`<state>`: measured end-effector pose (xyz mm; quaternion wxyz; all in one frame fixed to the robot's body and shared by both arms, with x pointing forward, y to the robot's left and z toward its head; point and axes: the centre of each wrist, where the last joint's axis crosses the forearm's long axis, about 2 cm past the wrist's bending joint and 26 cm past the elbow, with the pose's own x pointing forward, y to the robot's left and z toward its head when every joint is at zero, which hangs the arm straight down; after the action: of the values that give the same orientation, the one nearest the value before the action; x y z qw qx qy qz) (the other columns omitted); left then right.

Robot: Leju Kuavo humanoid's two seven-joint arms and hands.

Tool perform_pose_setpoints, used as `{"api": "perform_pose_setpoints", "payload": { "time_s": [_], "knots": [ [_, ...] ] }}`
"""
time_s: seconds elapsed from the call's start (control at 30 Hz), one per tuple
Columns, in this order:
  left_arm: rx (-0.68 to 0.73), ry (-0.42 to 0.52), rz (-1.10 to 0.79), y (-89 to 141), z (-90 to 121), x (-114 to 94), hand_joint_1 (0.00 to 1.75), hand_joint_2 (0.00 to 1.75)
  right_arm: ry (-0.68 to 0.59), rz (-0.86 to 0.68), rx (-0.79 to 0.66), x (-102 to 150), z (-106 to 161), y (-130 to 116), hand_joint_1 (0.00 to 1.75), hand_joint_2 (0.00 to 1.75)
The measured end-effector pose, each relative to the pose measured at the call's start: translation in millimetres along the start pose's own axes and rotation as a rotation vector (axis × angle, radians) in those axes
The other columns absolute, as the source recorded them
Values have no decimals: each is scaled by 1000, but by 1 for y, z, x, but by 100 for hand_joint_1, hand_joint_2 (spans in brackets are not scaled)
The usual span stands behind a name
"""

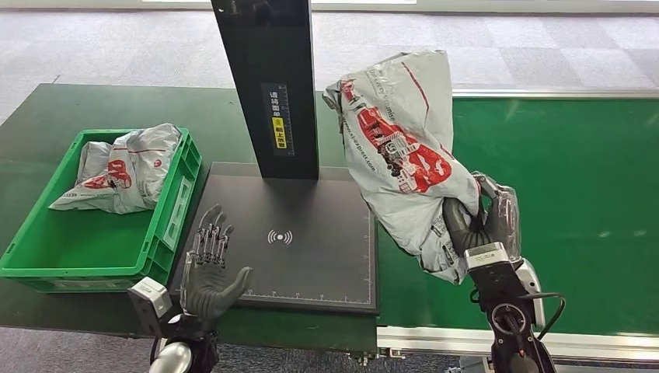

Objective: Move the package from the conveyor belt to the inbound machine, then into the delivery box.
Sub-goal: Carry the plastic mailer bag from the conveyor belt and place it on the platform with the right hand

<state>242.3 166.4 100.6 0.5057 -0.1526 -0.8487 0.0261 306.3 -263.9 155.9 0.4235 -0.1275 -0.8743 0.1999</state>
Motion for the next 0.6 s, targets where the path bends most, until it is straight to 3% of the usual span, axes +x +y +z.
{"api": "perform_pose_setpoints", "payload": {
  "time_s": [0.23, 0.4, 0.6],
  "knots": [
    [-3, -23, -1, 1, -4, 2, 0, 175, -41, -47, 30, 9, -3, 12, 175, 175],
    [7, -59, -14, 4, -17, 5, 0, 175, -43, -165, 117, 29, -16, 52, 175, 175],
    [63, -80, -55, 18, -26, 11, 0, 175, 54, -285, 252, 40, -35, 98, 175, 175]
  ]
}}
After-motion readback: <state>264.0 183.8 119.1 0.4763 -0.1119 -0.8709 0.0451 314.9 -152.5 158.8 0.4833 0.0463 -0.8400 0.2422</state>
